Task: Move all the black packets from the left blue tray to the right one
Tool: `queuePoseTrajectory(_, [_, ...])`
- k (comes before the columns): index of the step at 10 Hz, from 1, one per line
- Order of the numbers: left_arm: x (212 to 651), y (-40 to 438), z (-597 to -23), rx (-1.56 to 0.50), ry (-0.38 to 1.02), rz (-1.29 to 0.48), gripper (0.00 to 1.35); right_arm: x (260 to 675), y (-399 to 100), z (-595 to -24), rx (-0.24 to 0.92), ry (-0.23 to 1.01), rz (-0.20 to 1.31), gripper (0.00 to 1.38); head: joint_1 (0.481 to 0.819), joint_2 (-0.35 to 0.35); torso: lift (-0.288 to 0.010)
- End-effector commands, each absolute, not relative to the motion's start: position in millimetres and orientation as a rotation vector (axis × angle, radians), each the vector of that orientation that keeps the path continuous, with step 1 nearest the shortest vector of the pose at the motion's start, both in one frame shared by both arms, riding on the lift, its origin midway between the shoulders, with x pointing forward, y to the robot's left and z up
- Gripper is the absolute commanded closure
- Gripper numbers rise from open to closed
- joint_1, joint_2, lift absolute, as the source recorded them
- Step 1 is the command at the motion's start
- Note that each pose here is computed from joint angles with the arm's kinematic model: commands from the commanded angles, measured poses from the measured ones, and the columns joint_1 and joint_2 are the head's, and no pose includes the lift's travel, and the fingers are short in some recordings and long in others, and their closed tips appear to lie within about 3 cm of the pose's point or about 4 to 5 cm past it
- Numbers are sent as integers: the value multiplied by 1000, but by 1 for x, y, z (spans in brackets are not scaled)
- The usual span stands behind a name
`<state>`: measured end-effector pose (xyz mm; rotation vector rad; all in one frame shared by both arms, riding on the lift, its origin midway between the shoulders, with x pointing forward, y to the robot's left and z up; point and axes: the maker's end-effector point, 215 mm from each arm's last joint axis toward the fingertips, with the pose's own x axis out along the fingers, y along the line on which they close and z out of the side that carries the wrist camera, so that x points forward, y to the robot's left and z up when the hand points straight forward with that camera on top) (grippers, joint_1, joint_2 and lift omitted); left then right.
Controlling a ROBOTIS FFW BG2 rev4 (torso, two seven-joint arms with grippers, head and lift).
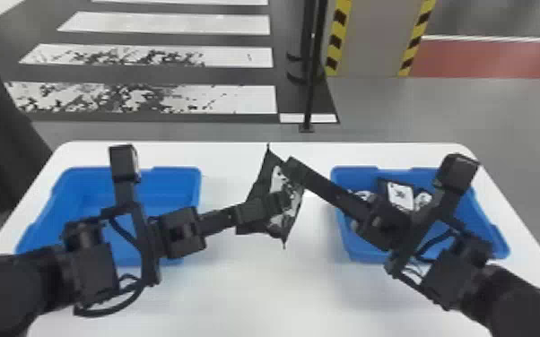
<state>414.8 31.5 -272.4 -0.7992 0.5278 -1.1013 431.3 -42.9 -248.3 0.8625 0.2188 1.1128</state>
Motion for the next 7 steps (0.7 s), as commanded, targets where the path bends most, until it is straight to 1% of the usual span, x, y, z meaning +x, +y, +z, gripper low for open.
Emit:
queuePoseTrajectory(1, [418,34,-272,-809,522,-1082,995,428,-41,-243,922,214,1134,1279,695,-17,-140])
queuePoseTrajectory(2, [417,35,-276,-823,532,-1067,509,431,-43,-240,926,208,1136,1279,695,-12,-140])
queuePoseTrajectory(3, [416,38,-281,-832,536,-1052,130,441,-49,-241,917,205,1124,1279,695,-10,-140])
queuePoseTrajectory(4, [414,39,-282,-850,538,-1049,84,463,-66,-245,910,187,1076,1279,695,-10,-140])
queuePoseTrajectory(5, [409,36,-279,-874,538,-1064,145,484,-86,-255,912,177,1019,1279,695,-17,-140])
queuePoseTrajectory(6, [403,31,-274,-905,534,-1087,160,505,-109,-265,919,163,959,1279,695,-40,-140])
queuePoseTrajectory(7, [398,30,-269,-917,526,-1098,160,528,-139,-275,899,146,878,1279,695,-69,-140])
